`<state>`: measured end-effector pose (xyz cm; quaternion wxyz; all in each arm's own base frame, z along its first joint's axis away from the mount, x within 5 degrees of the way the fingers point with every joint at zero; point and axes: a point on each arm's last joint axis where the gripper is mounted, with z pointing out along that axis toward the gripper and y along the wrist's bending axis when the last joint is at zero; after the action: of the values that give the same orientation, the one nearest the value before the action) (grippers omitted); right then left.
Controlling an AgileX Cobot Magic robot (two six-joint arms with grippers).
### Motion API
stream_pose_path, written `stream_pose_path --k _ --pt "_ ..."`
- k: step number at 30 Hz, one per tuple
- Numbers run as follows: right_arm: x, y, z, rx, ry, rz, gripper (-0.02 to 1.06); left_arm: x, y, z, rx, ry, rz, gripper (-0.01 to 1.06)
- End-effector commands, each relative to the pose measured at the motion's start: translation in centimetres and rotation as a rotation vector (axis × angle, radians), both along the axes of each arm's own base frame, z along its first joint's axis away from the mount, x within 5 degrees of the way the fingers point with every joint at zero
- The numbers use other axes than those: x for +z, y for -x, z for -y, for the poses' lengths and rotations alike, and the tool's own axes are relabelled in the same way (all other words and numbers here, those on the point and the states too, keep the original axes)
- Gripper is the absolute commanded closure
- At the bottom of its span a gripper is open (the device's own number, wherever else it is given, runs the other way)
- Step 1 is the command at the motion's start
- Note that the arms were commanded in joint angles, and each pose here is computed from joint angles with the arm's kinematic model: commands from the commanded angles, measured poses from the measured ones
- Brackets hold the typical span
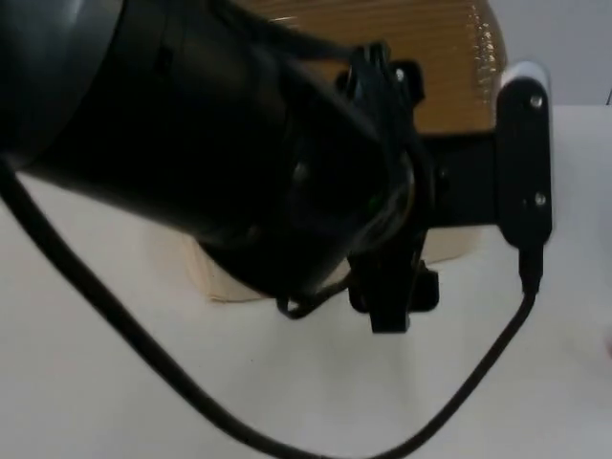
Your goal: Open the box lid with the left hand, place the block into the box with the right hand, then close the box lid with the left hand.
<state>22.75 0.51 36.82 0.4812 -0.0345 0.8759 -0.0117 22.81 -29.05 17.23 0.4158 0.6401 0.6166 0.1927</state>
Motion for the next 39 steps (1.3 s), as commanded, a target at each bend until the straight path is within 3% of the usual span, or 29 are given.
stream_pose_path --k 1,5,9,21,31,33,36,37,39 --pt "0.3 0.0 0.1 -0.003 0.01 0.017 -0.01 0.1 0.4 0.2 -0.009 0.043 -0.014 0.0" --pt "0.3 0.0 0.1 -0.003 0.01 0.017 -0.01 0.2 0.4 0.2 0.002 0.066 -0.027 0.0" --pt "0.3 0.0 0.1 -0.003 0.01 0.017 -0.01 0.2 -0.1 0.0 -0.029 0.038 0.009 0.0" --pt "0.3 0.0 0.1 -0.004 0.009 0.017 -0.01 -0.2 -3.3 -2.7 0.079 0.025 0.008 0.0" --pt "0.3 0.0 0.1 -0.004 0.009 0.017 -0.01 0.3 -3.4 -2.0 0.058 0.058 -0.003 0.04" --pt "0.3 0.0 0.1 -0.004 0.009 0.017 -0.01 0.5 -3.5 -1.7 0.045 0.072 -0.009 0.13" --pt "0.3 0.0 0.1 -0.004 0.009 0.017 -0.01 0.4 -3.3 -1.5 0.022 0.082 -0.029 0.37" --pt "0.3 0.0 0.1 -0.004 0.009 0.017 -0.01 0.4 -3.3 -1.5 0.022 0.082 -0.029 0.37" --pt "0.3 0.0 0.1 -0.004 0.009 0.017 -0.01 0.4 -3.3 -1.5 0.019 0.083 -0.032 0.55"
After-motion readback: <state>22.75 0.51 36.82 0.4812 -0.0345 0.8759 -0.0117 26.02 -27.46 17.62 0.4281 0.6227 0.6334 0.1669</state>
